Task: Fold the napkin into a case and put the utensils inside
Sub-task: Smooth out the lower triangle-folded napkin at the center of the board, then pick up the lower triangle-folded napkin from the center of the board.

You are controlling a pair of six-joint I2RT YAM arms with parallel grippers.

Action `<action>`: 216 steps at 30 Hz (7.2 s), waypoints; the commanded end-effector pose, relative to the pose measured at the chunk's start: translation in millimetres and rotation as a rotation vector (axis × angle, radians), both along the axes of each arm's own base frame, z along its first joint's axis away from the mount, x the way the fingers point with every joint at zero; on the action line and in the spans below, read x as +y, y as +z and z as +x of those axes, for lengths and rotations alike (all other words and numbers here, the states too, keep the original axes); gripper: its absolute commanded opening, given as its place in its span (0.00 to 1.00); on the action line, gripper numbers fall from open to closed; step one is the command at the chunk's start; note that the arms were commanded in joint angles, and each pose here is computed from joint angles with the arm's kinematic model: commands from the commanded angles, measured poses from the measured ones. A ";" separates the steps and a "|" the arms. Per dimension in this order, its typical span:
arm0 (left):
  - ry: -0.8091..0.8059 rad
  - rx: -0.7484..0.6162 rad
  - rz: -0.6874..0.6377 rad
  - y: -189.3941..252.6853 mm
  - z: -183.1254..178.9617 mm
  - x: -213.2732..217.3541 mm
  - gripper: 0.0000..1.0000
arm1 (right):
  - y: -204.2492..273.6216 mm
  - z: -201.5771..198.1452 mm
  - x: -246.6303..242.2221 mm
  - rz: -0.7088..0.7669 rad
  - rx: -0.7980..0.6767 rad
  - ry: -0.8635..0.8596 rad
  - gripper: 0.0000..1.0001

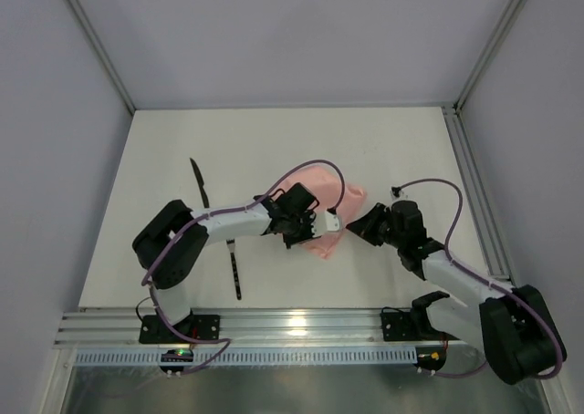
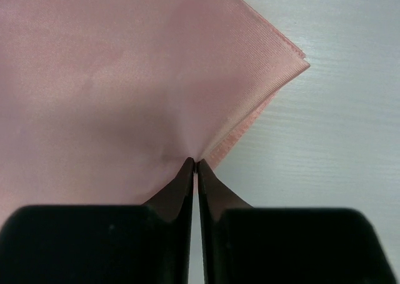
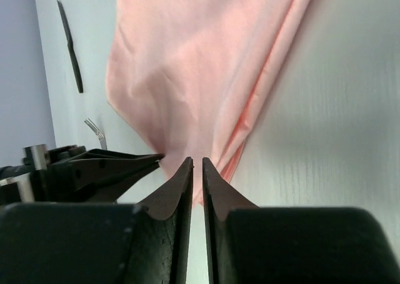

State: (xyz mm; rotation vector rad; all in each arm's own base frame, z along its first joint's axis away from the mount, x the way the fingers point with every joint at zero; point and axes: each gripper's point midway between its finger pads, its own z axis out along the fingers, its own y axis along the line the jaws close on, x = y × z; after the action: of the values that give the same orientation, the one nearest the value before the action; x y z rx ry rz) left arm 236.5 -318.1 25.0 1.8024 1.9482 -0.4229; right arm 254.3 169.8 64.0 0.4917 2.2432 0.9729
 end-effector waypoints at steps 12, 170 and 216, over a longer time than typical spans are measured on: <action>-0.099 0.048 -0.107 62.2 -19.4 -12.6 0.53 | 30.9 44.5 12.5 -0.126 -0.088 0.112 0.16; -0.171 0.063 -0.227 66.0 31.3 89.2 0.81 | -12.5 -66.8 154.6 -0.128 -0.449 1.235 0.04; 0.106 0.311 -0.108 58.6 22.8 103.1 0.00 | -20.4 -81.4 125.7 -0.355 -0.374 1.000 0.04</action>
State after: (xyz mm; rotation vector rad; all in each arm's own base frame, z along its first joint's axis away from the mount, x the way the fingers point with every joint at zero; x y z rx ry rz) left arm 265.2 -219.7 78.1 1.6261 2.1289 -0.7867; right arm 170.8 289.0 31.0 -0.9961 2.2287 0.9160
